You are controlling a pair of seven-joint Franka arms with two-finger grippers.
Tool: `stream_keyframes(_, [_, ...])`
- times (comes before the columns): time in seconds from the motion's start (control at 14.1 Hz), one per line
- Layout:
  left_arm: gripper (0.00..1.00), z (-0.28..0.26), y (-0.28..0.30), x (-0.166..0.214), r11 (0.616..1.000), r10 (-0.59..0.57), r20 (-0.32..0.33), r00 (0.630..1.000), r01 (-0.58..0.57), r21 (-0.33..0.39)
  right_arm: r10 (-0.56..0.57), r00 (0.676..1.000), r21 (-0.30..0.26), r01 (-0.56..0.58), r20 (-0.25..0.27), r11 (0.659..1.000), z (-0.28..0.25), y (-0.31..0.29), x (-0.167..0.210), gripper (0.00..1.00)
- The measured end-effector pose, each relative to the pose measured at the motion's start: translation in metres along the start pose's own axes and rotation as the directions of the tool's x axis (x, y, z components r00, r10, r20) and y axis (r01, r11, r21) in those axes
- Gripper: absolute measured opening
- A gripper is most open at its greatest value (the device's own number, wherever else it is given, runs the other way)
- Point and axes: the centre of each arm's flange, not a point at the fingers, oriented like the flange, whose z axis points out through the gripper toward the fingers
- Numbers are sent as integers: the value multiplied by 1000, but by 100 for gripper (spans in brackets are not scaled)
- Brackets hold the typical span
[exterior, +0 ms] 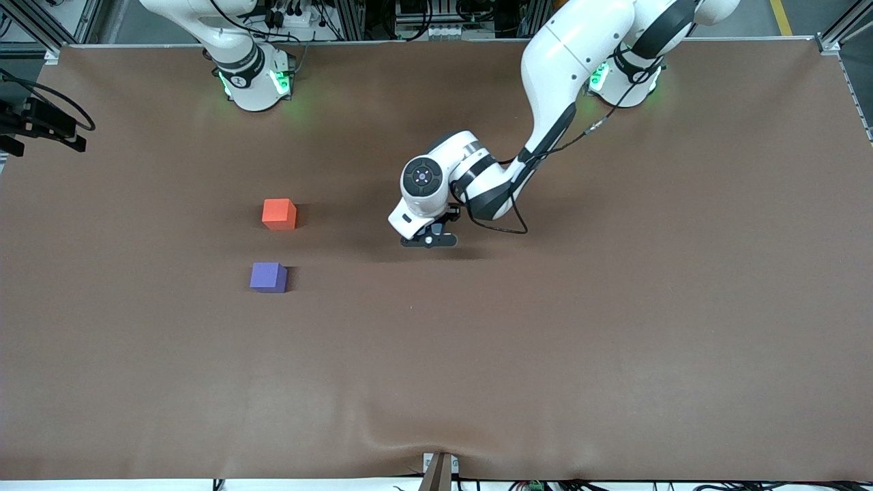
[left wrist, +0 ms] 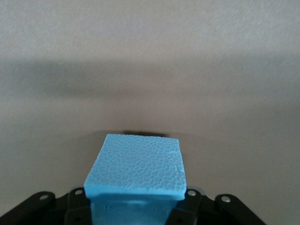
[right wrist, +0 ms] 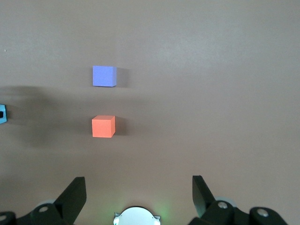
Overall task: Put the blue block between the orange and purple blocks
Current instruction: 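Carry the light-blue block with the left gripper toward the table's middle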
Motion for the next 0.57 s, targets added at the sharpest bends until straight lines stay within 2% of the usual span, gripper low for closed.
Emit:
stream_keyframes(0.14, [57,-9,0,7,1000,-7,-17,1000,7,-15,0,1000,0,0,0,1000,0,0,0,100])
stream_keyframes(0.28, [73,-32,1,13,999,-19,-41,999,18,-31,1,1000,0,-1,4,1000,2,0,1,100])
stream_keyframes(0.43, [93,-75,-12,22,999,-44,-62,997,43,-8,-2,1000,1,2,12,1000,6,-1,4,100])
stream_keyframes(0.5, [100,-105,-26,30,998,-66,-81,995,66,-2,-4,1000,1,4,15,1000,7,-2,5,100])
stream_keyframes(0.57, [100,-135,-43,39,996,-93,-95,991,94,0,-3,1000,1,3,17,1000,8,-1,6,100])
